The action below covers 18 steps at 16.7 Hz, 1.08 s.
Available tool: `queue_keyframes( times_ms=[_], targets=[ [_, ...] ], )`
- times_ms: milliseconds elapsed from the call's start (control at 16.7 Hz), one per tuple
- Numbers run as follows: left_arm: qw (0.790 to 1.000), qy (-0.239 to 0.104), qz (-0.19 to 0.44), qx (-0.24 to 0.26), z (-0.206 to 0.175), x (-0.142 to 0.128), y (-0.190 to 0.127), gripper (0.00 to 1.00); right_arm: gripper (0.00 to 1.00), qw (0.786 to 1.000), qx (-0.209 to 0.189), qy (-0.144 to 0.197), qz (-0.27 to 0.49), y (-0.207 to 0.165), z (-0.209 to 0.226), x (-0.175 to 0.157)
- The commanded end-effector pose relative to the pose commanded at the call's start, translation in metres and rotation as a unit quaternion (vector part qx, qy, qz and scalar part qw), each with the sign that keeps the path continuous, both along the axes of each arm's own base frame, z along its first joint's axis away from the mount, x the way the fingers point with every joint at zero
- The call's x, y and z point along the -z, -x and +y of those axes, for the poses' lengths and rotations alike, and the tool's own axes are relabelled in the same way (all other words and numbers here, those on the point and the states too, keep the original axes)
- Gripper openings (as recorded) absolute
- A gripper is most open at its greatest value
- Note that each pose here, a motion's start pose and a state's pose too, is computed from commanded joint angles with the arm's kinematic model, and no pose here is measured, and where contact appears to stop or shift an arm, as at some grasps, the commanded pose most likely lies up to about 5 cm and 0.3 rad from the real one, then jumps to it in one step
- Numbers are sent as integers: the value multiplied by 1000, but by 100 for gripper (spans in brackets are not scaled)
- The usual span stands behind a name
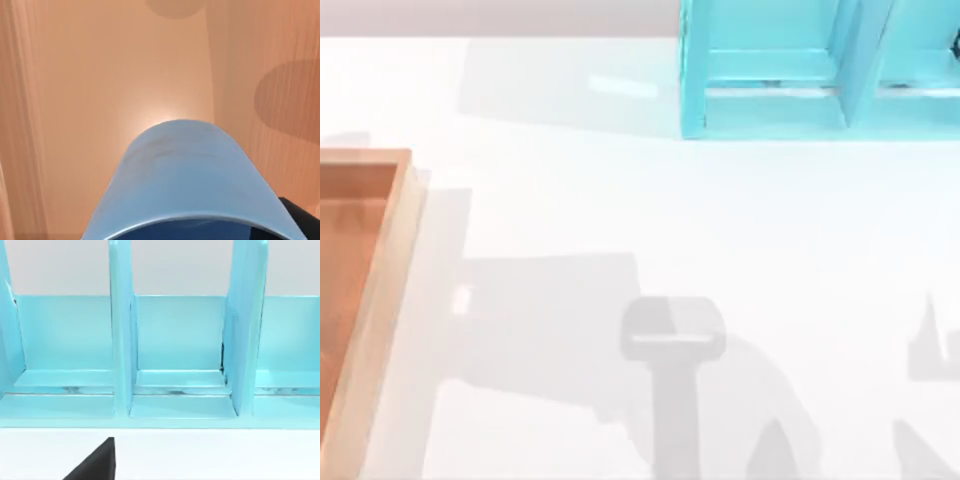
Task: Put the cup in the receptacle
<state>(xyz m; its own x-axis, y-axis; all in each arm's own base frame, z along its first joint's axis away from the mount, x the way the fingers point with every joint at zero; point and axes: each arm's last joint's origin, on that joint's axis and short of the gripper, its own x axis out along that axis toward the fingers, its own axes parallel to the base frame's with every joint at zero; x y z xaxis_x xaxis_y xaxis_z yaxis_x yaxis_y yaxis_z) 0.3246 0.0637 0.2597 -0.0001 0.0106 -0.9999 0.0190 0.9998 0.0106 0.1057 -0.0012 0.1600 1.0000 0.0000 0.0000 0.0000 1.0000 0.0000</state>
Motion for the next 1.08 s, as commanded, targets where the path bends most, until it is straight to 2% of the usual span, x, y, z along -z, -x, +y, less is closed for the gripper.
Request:
queue_keyframes(
  times_ms=[300,600,1080],
  targets=[
    [1000,1,2,1,6,43,2,0,100,1000,0,0,0,0,0,0],
    [1000,1,3,0,6,46,2,0,100,1000,0,0,0,0,0,0],
    [1000,1,3,0,6,46,2,60,100,1000,0,0,0,0,0,0]
  ],
)
